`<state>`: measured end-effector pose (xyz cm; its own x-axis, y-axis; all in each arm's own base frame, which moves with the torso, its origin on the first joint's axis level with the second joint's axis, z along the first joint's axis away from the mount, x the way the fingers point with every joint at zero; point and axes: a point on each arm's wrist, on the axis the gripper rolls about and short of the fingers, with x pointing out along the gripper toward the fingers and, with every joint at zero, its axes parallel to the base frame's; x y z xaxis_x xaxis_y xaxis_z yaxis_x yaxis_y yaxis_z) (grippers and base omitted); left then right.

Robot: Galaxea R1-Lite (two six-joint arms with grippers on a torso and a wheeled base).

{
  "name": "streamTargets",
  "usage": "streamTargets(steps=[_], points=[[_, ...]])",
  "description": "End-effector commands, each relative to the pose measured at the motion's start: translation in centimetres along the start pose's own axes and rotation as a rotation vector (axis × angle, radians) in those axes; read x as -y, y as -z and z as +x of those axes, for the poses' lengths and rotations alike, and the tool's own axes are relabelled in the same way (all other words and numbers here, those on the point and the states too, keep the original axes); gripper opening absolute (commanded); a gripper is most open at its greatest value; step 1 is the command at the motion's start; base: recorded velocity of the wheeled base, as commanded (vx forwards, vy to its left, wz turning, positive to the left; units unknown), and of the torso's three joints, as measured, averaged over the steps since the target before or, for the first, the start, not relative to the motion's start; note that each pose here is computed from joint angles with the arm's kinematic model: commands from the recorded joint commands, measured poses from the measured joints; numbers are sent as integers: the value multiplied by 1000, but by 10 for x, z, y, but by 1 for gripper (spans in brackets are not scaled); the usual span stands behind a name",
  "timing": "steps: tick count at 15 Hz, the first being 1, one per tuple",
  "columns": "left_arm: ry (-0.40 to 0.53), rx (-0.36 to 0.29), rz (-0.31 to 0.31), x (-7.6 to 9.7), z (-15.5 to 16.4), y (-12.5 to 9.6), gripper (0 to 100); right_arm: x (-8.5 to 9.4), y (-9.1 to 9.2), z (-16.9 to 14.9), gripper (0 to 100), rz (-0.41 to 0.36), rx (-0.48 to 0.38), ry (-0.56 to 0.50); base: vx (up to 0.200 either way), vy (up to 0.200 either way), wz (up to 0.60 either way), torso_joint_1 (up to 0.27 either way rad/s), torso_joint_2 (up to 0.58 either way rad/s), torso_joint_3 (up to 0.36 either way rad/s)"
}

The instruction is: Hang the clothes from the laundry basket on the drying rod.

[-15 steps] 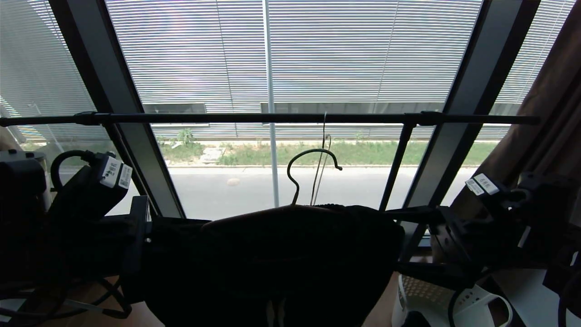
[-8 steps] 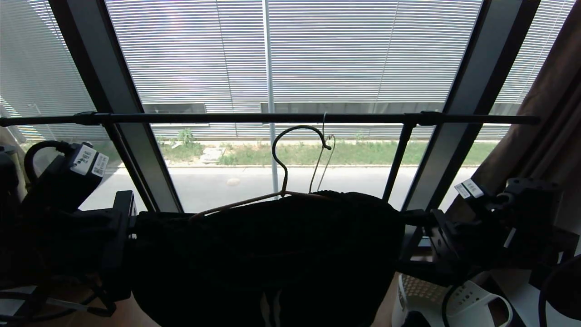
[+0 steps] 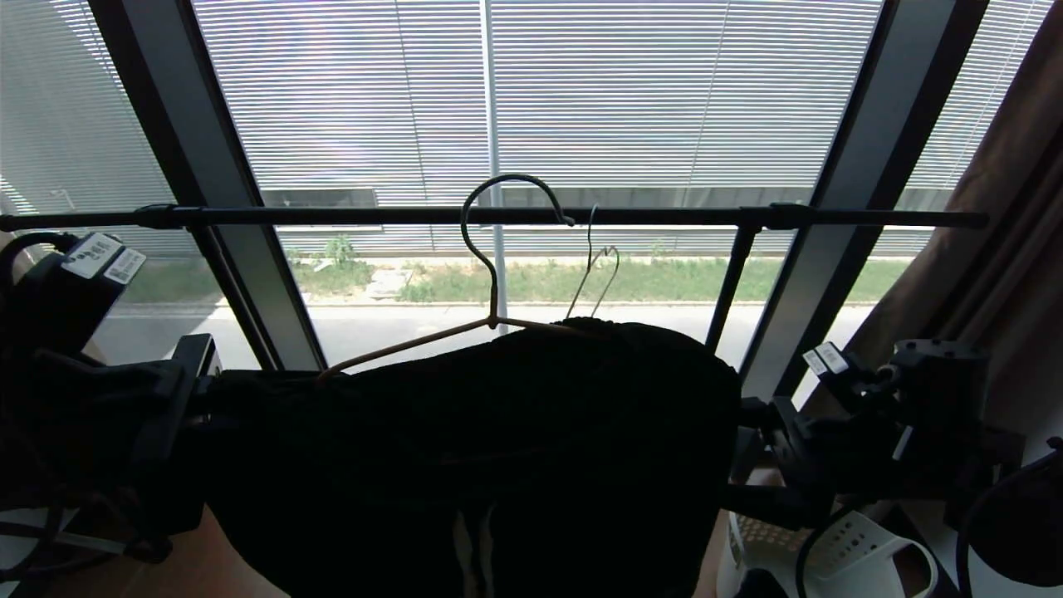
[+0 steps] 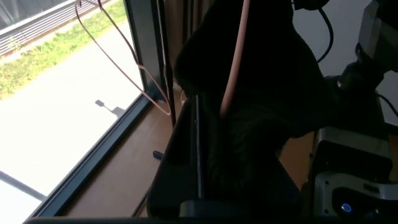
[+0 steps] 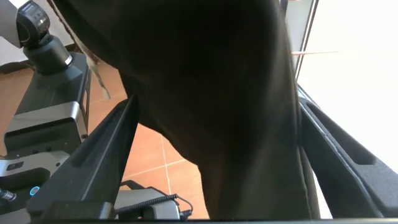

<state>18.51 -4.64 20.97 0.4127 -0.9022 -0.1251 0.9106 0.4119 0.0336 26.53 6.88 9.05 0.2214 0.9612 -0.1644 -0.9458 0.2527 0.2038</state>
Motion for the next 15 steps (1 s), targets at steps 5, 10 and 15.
streamTargets(steps=[5,10,15], points=[[-11,45,-45,-9,4,-4,0,5,9,9,100,29,-24,5,0,0,0,0,0,0],[-43,43,-53,-16,1,-3,0,8,4,4,0,14,-13,39,0,0,0,0,0,0],[-82,45,-52,-19,-6,-3,0,16,-2,-12,0,-5,13,101,0,0,0,0,0,0]])
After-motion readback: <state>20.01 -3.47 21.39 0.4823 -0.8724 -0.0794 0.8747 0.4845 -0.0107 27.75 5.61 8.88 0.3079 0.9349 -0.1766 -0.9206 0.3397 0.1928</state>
